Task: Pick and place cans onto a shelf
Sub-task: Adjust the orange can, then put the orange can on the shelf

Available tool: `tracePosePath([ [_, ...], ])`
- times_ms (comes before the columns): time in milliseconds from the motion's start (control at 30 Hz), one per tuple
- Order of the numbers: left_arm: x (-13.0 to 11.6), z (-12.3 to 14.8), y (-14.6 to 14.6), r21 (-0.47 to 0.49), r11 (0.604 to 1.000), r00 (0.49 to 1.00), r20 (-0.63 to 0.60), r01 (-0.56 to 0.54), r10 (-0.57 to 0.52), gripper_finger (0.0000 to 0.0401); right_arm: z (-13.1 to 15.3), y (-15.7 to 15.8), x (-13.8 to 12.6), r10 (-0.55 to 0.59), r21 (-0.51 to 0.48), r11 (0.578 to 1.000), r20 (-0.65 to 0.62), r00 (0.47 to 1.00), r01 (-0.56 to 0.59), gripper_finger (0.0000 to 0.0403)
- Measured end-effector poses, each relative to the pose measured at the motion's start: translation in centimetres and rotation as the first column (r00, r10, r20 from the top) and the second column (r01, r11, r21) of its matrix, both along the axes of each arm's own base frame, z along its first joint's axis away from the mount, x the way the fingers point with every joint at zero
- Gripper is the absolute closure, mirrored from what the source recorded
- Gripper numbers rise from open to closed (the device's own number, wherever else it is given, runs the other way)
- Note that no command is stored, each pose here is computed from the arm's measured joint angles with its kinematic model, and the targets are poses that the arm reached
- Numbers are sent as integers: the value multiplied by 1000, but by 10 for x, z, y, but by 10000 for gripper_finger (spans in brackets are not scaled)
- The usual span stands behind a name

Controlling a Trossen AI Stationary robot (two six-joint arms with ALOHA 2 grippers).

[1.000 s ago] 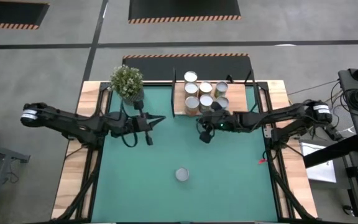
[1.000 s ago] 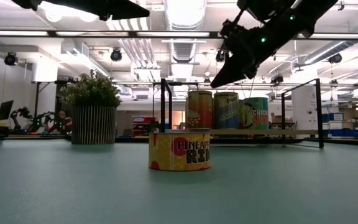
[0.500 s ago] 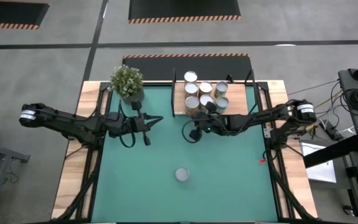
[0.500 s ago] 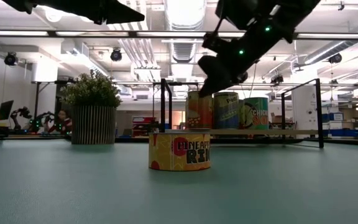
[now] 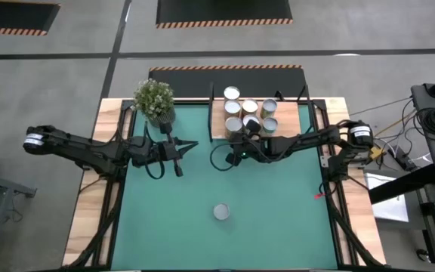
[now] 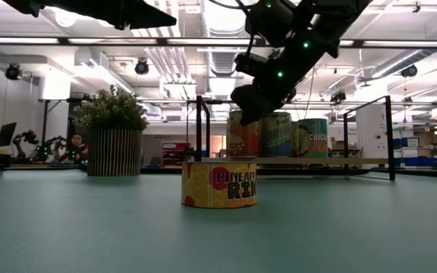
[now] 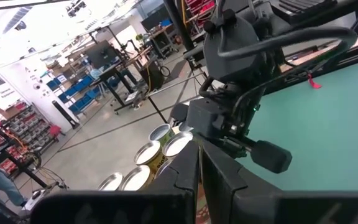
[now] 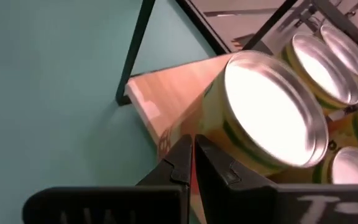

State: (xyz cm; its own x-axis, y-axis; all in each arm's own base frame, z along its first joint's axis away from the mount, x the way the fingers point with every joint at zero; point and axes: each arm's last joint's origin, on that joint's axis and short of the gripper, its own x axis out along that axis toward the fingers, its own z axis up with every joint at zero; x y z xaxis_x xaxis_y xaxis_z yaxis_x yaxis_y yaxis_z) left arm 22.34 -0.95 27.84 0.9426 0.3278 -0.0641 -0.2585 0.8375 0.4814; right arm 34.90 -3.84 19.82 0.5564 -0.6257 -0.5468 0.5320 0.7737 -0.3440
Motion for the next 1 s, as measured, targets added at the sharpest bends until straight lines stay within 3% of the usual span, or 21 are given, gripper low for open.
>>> tracePosePath([
  [733,0,0,0,0,1000,1000,-2,-1,1,401,5,-6,0,9,-16,1000,-13,1000,-9,394],
  [833,0,0,0,0,1000,1000,-4,-1,1,401,16,1,-3,66,24,997,22,998,-66,394],
  [1000,1,-1,0,-5,1000,1000,-8,-1,1,401,56,11,-22,157,182,968,86,984,-170,394],
])
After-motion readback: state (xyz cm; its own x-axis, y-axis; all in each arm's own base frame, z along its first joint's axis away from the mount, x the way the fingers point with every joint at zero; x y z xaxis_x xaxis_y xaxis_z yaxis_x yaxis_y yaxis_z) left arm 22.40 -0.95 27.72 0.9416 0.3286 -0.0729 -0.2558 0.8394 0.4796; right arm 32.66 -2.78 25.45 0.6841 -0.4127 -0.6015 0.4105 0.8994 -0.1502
